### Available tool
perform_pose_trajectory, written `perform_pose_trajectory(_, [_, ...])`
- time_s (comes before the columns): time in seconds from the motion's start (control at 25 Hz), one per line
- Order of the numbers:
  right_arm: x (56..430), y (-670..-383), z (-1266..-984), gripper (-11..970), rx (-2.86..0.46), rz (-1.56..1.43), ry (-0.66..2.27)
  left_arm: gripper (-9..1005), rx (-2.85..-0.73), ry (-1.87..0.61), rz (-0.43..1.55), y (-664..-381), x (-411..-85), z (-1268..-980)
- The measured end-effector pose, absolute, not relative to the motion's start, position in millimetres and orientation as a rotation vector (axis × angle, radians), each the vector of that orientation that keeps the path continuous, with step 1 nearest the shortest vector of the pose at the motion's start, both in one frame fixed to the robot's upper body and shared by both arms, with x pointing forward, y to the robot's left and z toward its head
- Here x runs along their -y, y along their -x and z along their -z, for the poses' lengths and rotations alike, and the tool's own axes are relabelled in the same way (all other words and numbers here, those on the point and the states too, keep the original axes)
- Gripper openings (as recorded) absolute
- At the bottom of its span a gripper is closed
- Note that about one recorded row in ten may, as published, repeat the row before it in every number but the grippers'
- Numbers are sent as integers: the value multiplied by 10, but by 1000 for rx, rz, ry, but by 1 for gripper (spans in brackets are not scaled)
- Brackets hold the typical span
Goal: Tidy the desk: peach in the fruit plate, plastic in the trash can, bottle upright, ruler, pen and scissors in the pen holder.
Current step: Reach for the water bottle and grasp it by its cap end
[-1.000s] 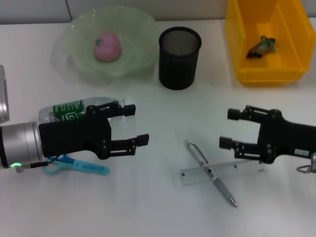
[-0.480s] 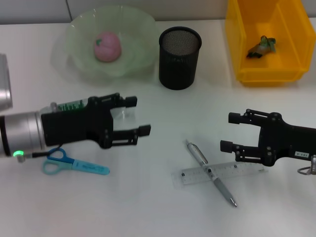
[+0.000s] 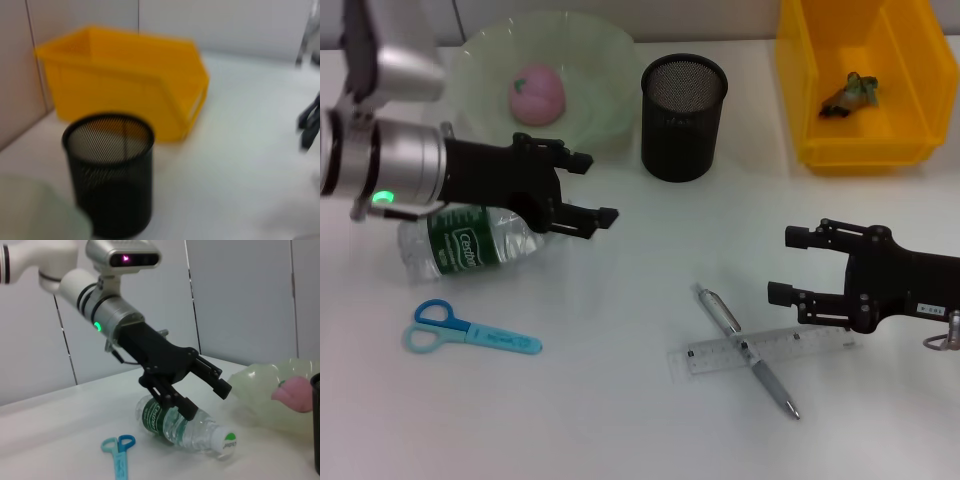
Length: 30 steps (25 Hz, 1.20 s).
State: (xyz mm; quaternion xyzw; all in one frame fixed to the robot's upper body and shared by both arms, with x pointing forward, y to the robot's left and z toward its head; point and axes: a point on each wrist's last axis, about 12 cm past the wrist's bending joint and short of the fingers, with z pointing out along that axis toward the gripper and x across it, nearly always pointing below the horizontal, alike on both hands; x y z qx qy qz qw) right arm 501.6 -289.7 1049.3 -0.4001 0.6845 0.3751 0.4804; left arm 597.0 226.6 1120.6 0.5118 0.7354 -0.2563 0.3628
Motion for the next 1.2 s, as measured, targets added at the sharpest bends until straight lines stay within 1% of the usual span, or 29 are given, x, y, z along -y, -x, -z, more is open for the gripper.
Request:
perform_pose_trajectory(0.2, [2899, -5016, -10488, 772, -1675, -914, 985, 811, -2042, -1485, 446, -6143, -2091, -11273])
perform_pose_trajectory(0.36, [2899, -5019, -10490, 772, -1675, -912, 986, 805, -2081, -1570, 342, -6188, -1990, -11282])
perform_pose_trajectory(0.6, [2904, -5012, -10486, 771, -1677, -913, 984, 795, -2078, -1570, 313, -6222, -1970, -11279])
perform_pose_trajectory(1.0, [2910, -5001, -10480, 771, -1680, -914, 981, 779, -2081, -1613, 248, -6216, -1911, -11113])
perform_pose_trajectory(1.2, [2911, -4998, -10478, 771, -1681, -914, 980, 771, -2074, -1625, 237, -6210, -1889, -11091])
